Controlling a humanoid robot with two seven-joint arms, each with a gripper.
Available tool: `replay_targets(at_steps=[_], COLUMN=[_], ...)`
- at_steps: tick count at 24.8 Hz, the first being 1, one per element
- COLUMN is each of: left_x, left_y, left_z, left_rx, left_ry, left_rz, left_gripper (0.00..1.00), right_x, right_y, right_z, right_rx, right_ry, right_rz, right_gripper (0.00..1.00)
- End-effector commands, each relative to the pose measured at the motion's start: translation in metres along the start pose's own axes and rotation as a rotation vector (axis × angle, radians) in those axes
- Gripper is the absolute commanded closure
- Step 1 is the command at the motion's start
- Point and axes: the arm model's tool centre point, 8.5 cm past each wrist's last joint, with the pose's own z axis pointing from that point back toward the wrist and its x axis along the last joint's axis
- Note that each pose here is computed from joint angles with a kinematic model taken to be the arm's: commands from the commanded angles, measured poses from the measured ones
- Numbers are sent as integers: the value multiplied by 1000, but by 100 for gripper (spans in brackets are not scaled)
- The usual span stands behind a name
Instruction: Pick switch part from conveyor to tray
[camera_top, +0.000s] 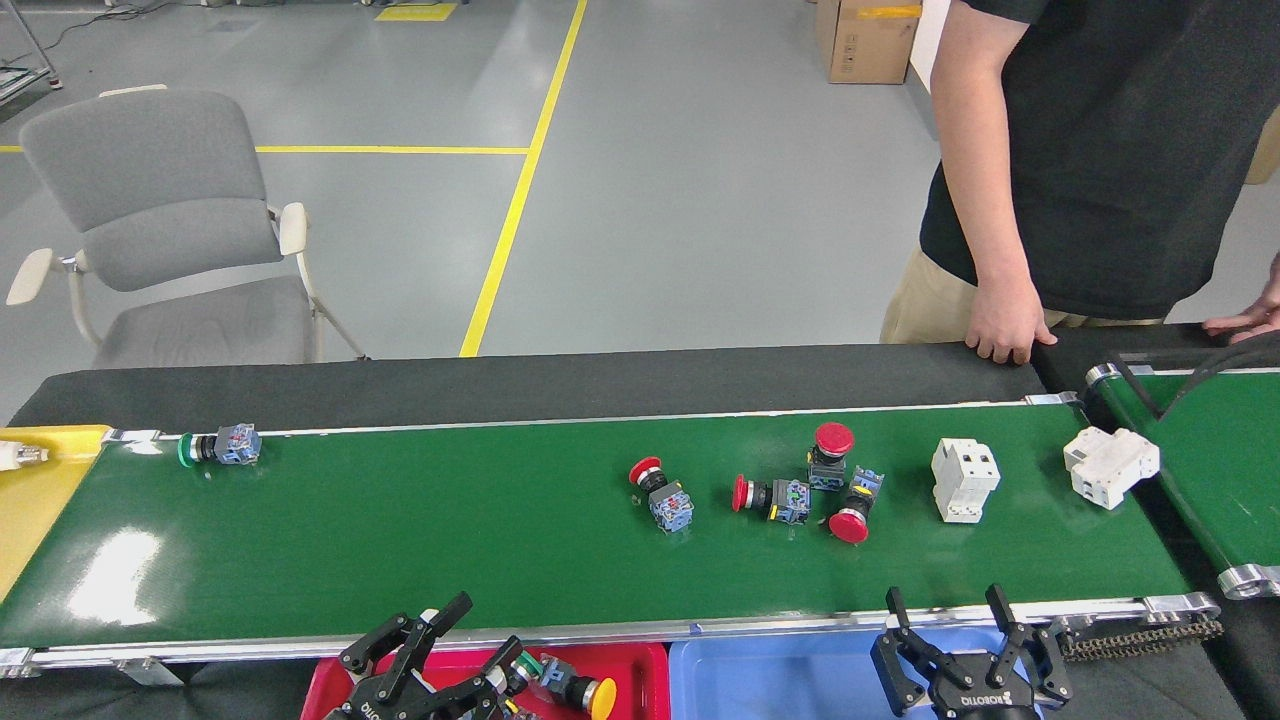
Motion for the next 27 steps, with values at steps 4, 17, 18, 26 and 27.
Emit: replay_targets(at_steps=[4, 17, 18, 26, 27], left_x=[-55, -97, -94, -61, -58], left_y=[9, -7, -6, 12, 17], left_z=[23, 71, 65, -10, -22], left_rx=[11, -97, -94, -62, -56], left_ry=[344, 582, 557, 381, 374], left_rz=[-45, -100, -100, -92, -85], left_gripper=[0, 0, 0, 0, 0], right_x=[33, 80, 80, 114, 129], right_y=[-1, 7, 7, -1, -6], right_z=[-38, -90, -91, -81, -74], right_rx=[38, 123, 124, 96, 78], right_ry=[-32, -24, -23, -191, -275], right_rz=[-21, 42, 43, 48, 51], right_gripper=[0, 69, 76, 91, 91])
